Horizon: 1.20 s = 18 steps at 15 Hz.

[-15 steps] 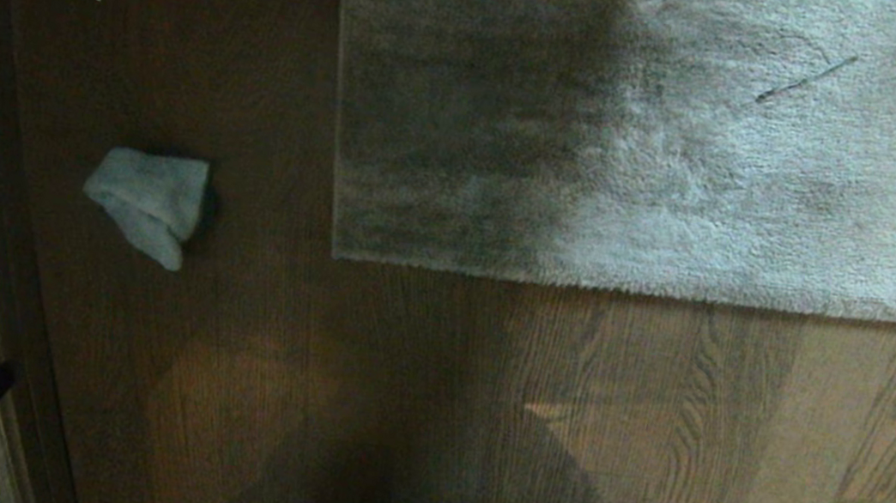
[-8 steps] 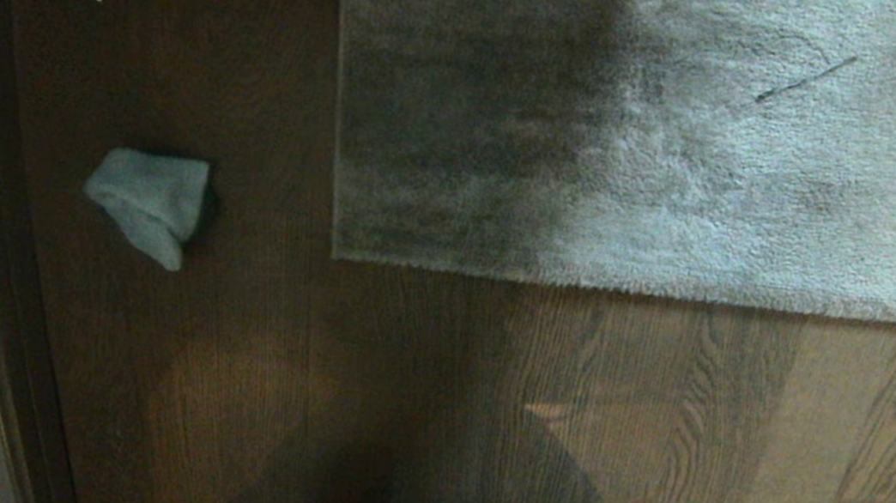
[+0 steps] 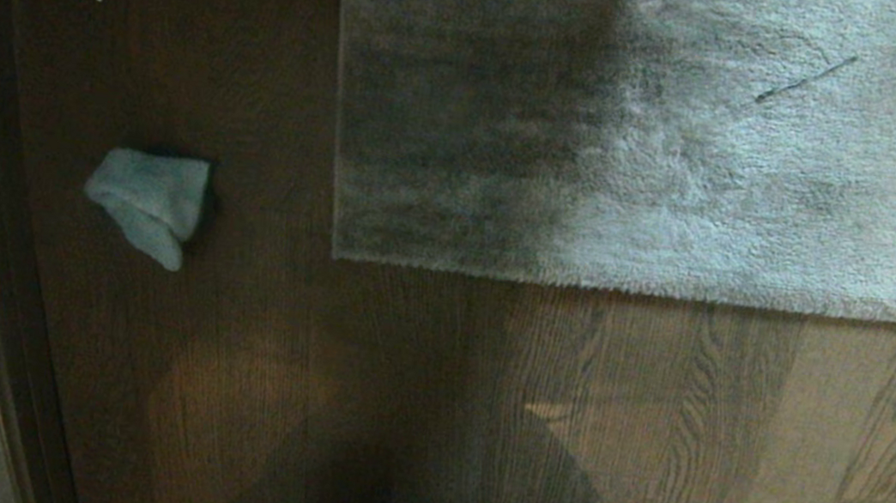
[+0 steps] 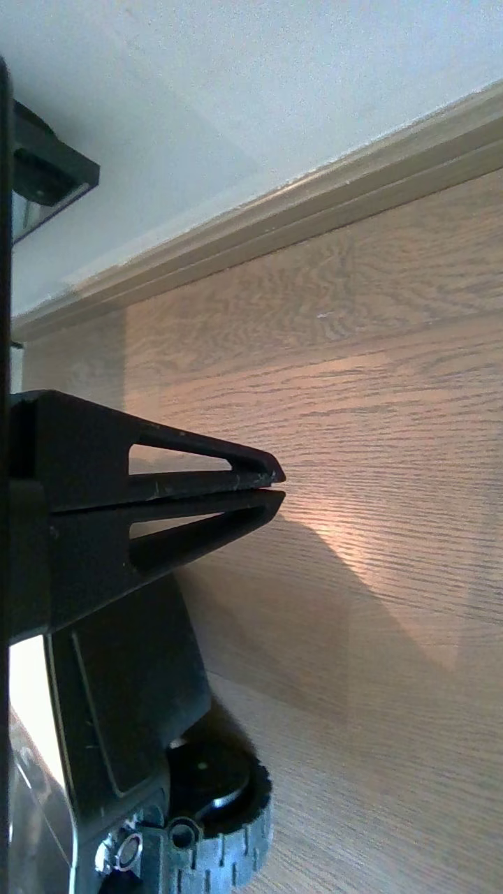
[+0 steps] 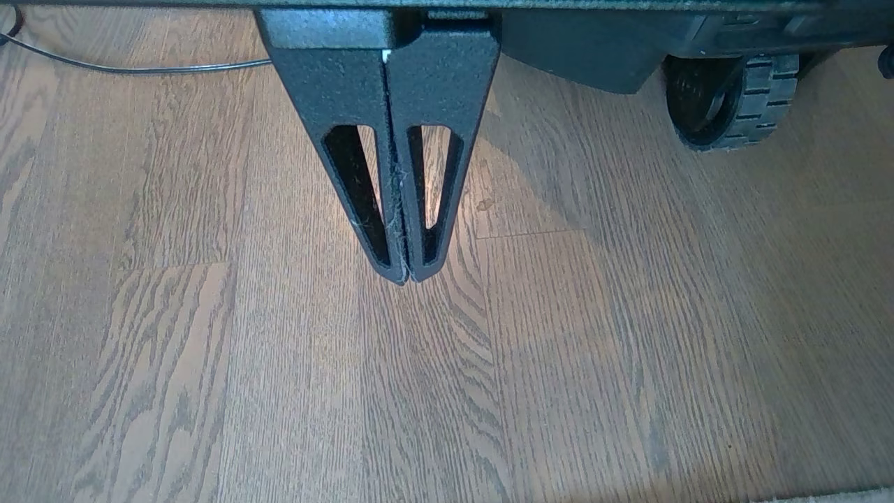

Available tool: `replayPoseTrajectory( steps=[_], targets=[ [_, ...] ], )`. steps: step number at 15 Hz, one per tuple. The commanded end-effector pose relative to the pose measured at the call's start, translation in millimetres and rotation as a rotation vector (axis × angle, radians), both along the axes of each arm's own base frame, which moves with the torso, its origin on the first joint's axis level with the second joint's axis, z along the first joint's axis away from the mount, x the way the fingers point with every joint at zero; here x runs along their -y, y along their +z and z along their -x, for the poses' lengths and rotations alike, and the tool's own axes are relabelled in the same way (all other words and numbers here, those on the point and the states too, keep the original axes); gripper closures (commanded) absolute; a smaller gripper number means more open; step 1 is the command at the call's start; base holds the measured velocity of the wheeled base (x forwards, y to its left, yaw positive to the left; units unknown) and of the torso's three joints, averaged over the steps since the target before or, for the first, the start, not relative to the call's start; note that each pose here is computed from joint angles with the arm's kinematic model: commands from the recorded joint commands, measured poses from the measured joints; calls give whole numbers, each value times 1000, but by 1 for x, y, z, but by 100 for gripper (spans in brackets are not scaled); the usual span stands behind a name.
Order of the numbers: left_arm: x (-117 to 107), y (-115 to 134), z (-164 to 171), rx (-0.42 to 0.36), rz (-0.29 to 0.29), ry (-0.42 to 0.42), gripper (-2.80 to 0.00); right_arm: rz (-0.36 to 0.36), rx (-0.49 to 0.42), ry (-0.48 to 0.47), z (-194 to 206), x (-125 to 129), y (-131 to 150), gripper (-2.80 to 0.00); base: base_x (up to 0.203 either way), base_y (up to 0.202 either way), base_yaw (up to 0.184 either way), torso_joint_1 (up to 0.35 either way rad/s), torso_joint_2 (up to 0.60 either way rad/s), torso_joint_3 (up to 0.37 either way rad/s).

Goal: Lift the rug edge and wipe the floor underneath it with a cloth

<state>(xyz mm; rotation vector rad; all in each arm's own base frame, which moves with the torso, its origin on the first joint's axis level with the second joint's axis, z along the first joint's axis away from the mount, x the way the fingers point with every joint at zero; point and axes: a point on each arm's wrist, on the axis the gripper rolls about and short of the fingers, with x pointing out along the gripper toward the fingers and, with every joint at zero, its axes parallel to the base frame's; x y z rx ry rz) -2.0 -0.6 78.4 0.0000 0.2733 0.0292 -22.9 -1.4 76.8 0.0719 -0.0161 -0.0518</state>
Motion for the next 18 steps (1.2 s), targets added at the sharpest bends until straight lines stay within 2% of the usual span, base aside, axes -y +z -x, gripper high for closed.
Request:
replayPoseTrajectory(
  steps=[1, 4, 8, 10, 14, 18],
  targets=[
    [0, 0, 1, 6, -2, -1, 0, -1, 0, 0, 0, 0, 0, 0, 0, 0, 0, 0, 0, 0],
    [0, 0, 1, 6, -6, -2, 0, -1, 0, 0, 0, 0, 0, 0, 0, 0, 0, 0, 0, 0],
    [0, 0, 4, 55, 10, -23, 0, -1, 0, 1, 0, 0, 0, 0, 0, 0, 0, 0, 0, 0],
    [0, -1, 9, 114, 11, -53, 0, -1, 0, 0, 0, 0, 0, 0, 0, 0, 0, 0, 0, 0],
    [0, -3, 20, 260, 9, -53, 0, -1, 0, 0, 0, 0, 0, 0, 0, 0, 0, 0, 0, 0],
    [0, -3, 21, 269, 9, -51, 0, -1, 0, 0, 0, 0, 0, 0, 0, 0, 0, 0, 0, 0]
  ],
)
